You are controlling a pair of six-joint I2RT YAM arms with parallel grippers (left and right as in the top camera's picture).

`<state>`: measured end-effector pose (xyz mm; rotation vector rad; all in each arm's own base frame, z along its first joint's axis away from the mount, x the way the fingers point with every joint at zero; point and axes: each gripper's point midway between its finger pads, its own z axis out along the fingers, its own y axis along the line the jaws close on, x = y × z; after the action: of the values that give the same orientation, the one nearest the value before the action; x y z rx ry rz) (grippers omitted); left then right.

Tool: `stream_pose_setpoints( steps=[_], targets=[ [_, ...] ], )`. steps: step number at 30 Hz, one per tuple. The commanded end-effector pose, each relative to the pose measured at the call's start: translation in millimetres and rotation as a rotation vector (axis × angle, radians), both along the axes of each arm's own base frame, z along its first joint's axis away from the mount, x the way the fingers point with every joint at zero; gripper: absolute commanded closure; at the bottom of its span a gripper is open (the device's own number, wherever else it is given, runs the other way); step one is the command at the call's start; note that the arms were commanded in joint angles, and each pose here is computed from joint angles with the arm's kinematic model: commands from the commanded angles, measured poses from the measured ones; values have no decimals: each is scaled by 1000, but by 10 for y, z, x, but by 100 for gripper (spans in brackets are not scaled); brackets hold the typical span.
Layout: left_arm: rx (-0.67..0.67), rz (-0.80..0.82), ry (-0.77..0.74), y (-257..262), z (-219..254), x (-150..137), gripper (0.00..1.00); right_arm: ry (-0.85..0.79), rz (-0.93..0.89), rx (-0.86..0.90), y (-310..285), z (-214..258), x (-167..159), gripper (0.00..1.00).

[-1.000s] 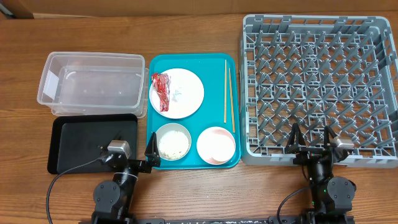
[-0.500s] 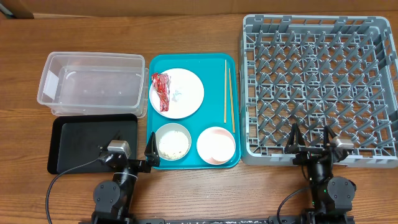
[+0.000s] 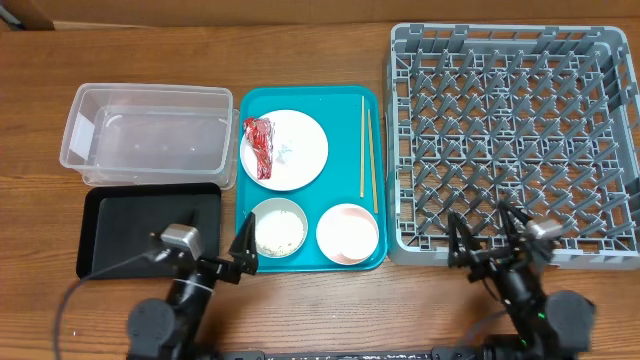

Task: Sort waste into correct bins and load items into the dishwasher

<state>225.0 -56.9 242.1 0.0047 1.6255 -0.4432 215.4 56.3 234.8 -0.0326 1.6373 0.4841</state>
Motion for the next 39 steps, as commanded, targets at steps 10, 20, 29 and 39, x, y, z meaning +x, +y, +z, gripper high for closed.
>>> stream_pose_setpoints(
  steps=[10,20,29,39],
  targets=[
    [46,-189,536,-335,699,225,0,383,22,4,31,864,58,0],
    [-11,-510,879,-1095,237,323,23,546,147,53,236,837,250,0],
    [420,-461,1174,-1744,-1023,177,30,578,145,58,236,772,277,0],
    [492,-342,1320,-1806,-1709,288,89,608,145,61,236,717,236,0]
  ],
)
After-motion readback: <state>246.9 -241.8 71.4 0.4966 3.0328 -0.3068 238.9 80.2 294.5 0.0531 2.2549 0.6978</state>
